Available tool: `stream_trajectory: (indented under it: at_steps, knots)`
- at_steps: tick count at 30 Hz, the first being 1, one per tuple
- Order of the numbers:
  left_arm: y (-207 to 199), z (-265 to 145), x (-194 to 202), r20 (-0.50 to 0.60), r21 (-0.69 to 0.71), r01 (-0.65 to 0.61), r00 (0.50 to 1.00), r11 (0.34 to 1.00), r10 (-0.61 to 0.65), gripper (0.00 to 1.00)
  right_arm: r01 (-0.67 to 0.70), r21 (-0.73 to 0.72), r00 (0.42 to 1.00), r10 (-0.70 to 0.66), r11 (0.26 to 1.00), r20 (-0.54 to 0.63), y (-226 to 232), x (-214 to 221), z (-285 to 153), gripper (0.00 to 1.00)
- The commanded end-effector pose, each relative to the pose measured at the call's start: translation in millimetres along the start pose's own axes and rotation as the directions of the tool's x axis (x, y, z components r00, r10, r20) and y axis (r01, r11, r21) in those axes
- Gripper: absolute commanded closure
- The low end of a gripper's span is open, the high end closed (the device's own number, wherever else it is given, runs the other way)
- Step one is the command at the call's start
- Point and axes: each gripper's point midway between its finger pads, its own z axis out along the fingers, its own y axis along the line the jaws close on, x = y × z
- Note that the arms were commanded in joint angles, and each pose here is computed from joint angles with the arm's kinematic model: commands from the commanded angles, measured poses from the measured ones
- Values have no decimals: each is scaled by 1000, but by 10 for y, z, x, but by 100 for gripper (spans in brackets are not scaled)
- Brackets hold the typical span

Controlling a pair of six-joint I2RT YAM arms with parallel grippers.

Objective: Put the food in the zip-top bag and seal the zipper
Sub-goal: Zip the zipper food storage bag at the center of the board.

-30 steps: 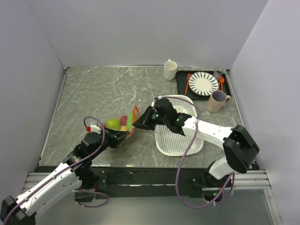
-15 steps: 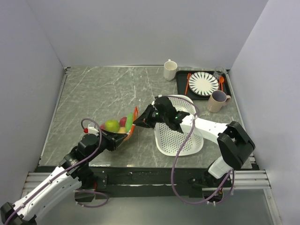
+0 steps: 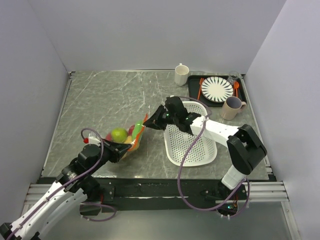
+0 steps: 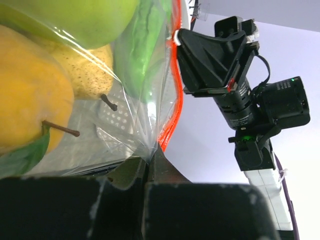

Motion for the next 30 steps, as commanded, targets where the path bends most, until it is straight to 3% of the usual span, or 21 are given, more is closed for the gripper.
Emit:
stream_trajectory:
  at_steps: [1,19,30]
  knots:
    - [-130,-97,-63,33,25,-18,999,1000,17,99,34,4,991,-34,999,129,91,-423,-16,100]
    - [0,-206,-86,40,15,6,999,1000,-7,99,53,71,975,-67,996,212,-34,-980,-43,100]
    - [-12,-154,-49,21,22,0,1000,1000,0,99,62,89,974,-80,994,212,-76,-1074,6,100]
